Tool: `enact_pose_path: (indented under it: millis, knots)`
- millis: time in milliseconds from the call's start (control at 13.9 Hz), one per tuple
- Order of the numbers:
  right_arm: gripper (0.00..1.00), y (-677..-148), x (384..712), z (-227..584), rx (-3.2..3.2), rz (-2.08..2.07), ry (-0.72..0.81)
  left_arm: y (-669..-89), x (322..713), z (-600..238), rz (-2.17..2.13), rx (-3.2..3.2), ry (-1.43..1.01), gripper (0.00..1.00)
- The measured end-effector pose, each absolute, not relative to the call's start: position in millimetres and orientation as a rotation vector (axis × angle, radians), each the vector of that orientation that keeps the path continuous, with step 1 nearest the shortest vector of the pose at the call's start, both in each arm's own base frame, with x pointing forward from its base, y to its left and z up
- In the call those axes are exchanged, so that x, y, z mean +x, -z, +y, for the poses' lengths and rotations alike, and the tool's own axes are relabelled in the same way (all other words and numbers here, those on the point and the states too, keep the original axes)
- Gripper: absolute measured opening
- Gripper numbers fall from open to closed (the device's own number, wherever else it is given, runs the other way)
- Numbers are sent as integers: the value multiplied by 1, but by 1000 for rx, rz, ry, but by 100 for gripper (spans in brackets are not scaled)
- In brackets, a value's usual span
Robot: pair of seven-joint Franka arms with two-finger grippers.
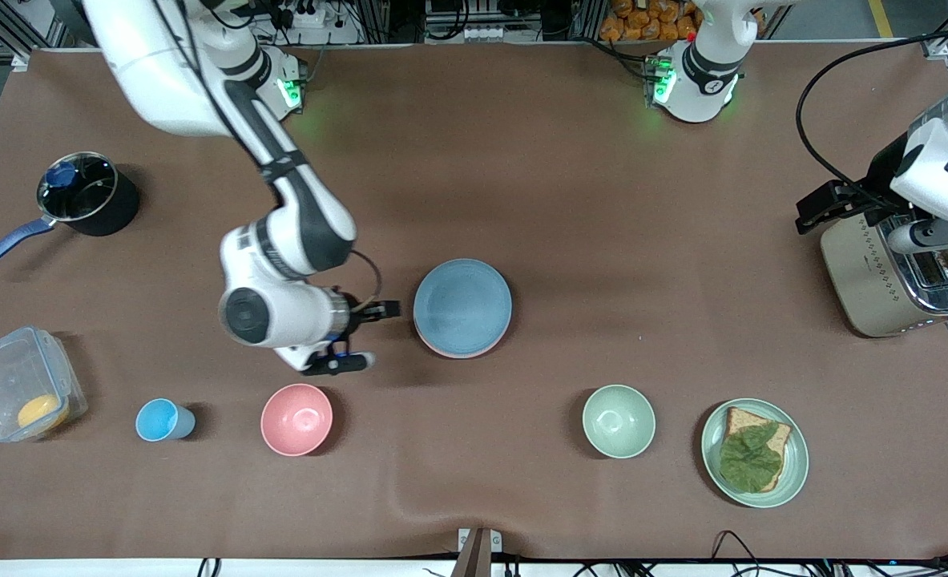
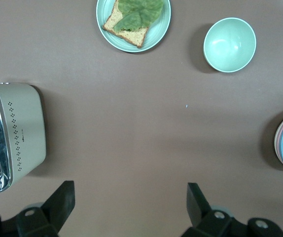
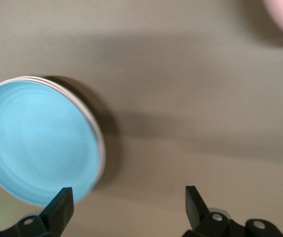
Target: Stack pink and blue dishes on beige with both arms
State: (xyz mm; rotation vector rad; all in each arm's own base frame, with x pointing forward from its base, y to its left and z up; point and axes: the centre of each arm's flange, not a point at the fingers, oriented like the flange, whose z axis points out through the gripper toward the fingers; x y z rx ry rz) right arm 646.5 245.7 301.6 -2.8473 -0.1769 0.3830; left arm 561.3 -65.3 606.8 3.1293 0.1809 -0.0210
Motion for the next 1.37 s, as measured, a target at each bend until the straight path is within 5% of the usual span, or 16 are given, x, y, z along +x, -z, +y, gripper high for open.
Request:
enact_pose_path:
  millis: [577,1082,1371]
  knots:
    - [100,-465,638,124,-3038,-295,-254,-613,560,-64,184,3128,2,100]
    - [100,-625,564,20,-3143,-275,-15,-614,560,-63,186,3128,-2,100]
    - [100,-647,538,-14,-3149,-195,-5,-617,559,-62,163,3129,-9,100]
